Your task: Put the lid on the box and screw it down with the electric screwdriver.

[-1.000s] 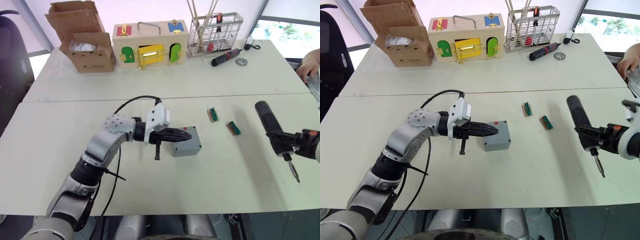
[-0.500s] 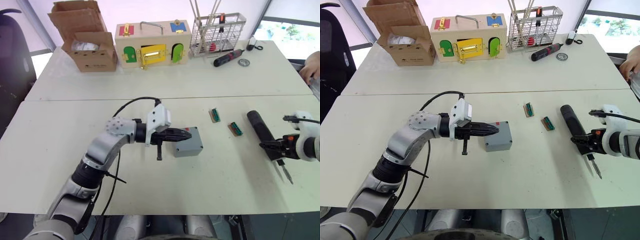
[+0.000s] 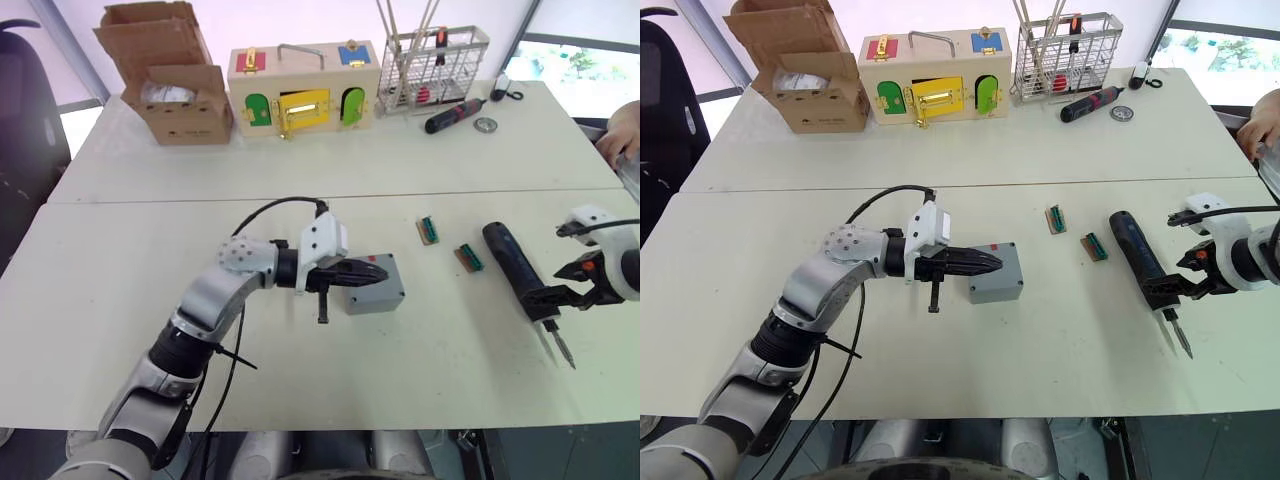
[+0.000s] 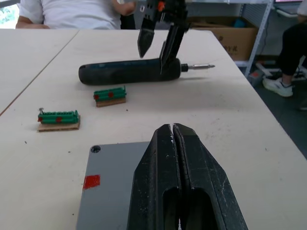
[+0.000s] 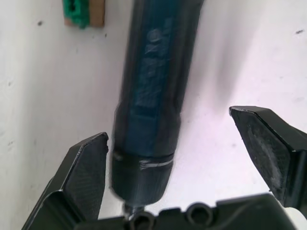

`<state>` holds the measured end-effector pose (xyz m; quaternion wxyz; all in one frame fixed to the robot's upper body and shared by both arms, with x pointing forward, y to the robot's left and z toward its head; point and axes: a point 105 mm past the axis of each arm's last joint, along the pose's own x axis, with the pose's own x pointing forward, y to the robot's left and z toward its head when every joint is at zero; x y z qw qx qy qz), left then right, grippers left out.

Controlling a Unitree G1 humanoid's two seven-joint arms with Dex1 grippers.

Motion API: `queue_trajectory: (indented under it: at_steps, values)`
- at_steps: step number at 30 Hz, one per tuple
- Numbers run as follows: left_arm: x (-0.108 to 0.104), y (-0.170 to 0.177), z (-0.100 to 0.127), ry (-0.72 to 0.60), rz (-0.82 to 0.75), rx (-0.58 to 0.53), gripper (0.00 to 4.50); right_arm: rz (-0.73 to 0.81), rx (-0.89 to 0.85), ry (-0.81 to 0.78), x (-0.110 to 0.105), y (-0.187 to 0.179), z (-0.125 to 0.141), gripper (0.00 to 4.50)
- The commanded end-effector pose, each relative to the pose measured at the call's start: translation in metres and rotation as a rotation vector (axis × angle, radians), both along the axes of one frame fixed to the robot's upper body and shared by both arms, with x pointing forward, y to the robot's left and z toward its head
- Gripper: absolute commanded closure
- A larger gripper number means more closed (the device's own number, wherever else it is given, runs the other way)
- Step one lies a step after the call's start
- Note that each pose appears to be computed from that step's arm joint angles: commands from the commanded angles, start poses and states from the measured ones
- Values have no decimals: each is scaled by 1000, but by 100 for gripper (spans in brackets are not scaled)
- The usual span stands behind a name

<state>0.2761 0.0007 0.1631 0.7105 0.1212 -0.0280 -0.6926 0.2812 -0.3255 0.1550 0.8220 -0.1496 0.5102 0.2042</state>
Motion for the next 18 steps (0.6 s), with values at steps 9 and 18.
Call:
queue_trajectory:
  at_steps: [9,18]
  values:
    - [-5,2,6,-38,33,-22,450,-58,-16,214,26,-10,-10,1]
    - [-7,1,2,-32,61,-23,450,-16,-33,297,17,-10,-12,1]
